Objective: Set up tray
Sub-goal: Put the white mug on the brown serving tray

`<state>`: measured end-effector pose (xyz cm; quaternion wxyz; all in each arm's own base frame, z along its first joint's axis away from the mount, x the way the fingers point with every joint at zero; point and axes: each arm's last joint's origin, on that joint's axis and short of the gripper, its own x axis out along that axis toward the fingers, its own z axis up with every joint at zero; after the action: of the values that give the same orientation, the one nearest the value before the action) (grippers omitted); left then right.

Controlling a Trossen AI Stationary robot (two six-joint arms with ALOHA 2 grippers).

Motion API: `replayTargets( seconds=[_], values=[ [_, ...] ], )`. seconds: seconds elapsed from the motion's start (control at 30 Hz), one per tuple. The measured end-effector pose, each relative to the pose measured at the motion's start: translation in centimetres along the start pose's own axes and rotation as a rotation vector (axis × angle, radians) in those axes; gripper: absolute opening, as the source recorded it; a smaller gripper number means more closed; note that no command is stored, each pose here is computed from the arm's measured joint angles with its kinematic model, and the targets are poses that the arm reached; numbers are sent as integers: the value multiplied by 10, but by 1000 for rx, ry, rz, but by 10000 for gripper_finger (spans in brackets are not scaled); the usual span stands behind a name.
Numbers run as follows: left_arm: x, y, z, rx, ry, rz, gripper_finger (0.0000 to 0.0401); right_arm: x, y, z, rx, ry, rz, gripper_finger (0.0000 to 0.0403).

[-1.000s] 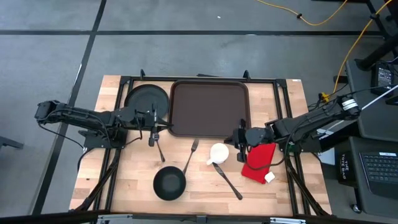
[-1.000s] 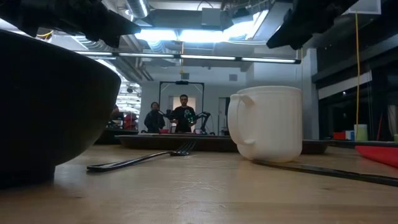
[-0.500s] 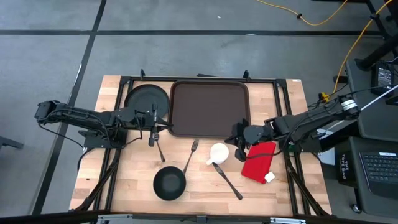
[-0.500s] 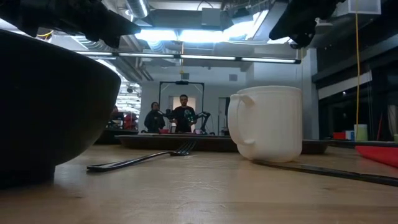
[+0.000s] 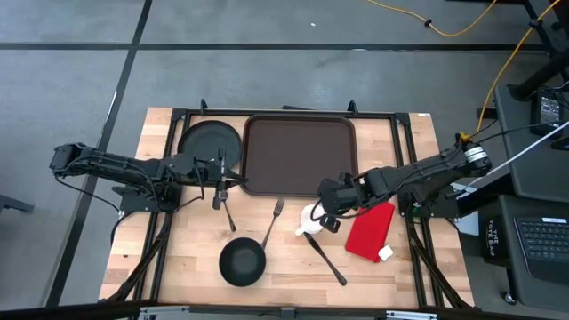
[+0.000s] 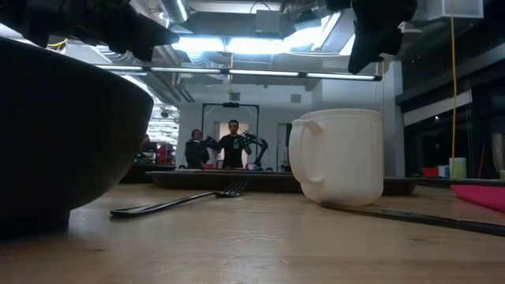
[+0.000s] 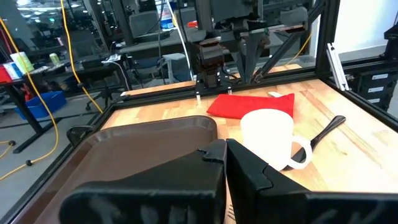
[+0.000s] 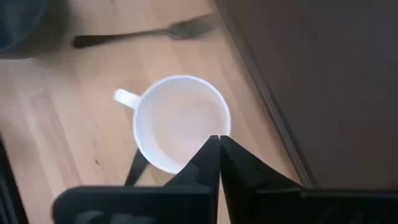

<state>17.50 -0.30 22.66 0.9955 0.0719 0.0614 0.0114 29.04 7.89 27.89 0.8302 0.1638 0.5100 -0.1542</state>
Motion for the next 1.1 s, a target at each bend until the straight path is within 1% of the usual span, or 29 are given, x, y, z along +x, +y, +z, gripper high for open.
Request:
replayTargets(
  seconds=[0.17,0.27,0.33,0.4,0.67,0.83,0.97,1.1],
  values=[
    [0,0,-1,4,4,-1,4,6,5,4,-1,16,-12,17],
    [0,0,0,5,3,-4,4,8,3,4,22,46,-9,26],
    [0,0,0,5,2,-4,4,9,1,4,24,93,15,38],
    [0,0,0,5,3,-4,4,9,-1,5,39,107,33,52],
    [0,0,0,5,3,-4,4,13,-8,10,92,109,15,117],
    [0,0,0,5,3,-4,4,18,-9,9,64,141,-11,147],
    [0,0,-1,5,9,-5,4,26,-8,8,41,156,-22,153],
    [0,0,-1,5,11,-5,4,39,-10,3,33,176,-3,154]
  ],
)
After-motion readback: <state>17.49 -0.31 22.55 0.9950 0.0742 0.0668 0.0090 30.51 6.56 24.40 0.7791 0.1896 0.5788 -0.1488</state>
